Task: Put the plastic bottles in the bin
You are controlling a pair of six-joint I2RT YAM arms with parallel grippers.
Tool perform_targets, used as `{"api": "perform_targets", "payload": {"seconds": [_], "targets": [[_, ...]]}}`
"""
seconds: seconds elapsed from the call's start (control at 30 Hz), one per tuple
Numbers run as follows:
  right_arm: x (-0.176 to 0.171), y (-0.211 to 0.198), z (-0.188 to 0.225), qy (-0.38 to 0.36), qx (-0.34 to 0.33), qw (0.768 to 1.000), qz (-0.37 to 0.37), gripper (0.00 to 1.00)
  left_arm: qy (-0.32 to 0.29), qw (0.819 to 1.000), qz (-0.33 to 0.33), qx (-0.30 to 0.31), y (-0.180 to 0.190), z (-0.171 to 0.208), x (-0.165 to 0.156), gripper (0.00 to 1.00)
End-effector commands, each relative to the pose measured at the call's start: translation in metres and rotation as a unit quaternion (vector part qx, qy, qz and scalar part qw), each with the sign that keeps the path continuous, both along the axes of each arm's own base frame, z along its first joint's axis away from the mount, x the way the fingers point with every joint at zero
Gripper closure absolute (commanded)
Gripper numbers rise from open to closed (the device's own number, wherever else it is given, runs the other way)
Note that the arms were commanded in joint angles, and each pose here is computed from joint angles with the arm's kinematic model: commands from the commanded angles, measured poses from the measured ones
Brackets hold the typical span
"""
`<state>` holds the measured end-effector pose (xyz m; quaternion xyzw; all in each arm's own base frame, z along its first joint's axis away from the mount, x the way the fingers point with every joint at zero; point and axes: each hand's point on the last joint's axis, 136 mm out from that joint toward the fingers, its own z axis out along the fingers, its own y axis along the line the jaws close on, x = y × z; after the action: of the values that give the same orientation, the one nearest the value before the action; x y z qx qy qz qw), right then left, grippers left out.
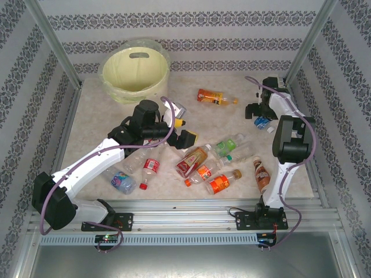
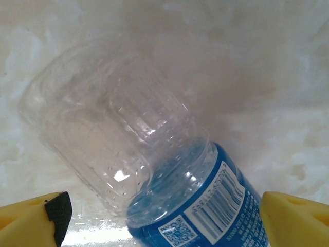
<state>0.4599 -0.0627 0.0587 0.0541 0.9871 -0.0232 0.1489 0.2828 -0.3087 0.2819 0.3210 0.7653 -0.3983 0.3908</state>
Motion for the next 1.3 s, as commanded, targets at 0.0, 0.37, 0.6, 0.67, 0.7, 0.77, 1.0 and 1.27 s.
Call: {"api": "perform_targets", "payload": {"seconds": [0.0, 0.37, 0.6, 0.67, 0.7, 0.77, 1.0, 1.27], "targets": [[-0.021, 0.012, -0.009, 0.029, 0.015, 0.999, -0.008, 0.07, -0.013, 1.0, -0.009, 0.001, -0.005, 0.009, -0.003, 0.0], [-0.024, 0.026, -0.021, 0.026, -0.01, 1.0, 0.003, 0.18, -0.014, 1.0, -0.007, 0.006, -0.004, 0.008, -0.003, 0.0], [-0.024, 0.03, -0.027, 0.025, -0.008, 1.0, -0.008, 0.28, -0.013, 1.0, -0.008, 0.006, -0.005, 0.007, -0.003, 0.0], [-0.024, 0.03, -0.027, 0.025, -0.008, 1.0, -0.011, 0.31, -0.011, 1.0, -0.007, 0.007, -0.005, 0.006, -0.002, 0.0], [-0.025, 0.03, -0.027, 0.025, -0.011, 1.0, -0.013, 0.31, -0.011, 1.0, -0.007, 0.007, -0.005, 0.006, -0.002, 0.0], [-0.025, 0.028, -0.025, 0.022, -0.016, 0.999, -0.02, 0.32, -0.009, 1.0, -0.007, 0.007, -0.005, 0.005, -0.002, 0.0], [-0.024, 0.037, 0.008, -0.032, 0.002, 0.999, -0.028, 0.34, 0.023, 1.0, 0.008, -0.002, -0.008, 0.003, 0.003, 0.0], [-0.033, 0.079, 0.07, -0.126, 0.065, 0.99, 0.007, 0.35, 0.093, 0.995, 0.022, -0.029, -0.013, 0.003, 0.011, 0.0]]}}
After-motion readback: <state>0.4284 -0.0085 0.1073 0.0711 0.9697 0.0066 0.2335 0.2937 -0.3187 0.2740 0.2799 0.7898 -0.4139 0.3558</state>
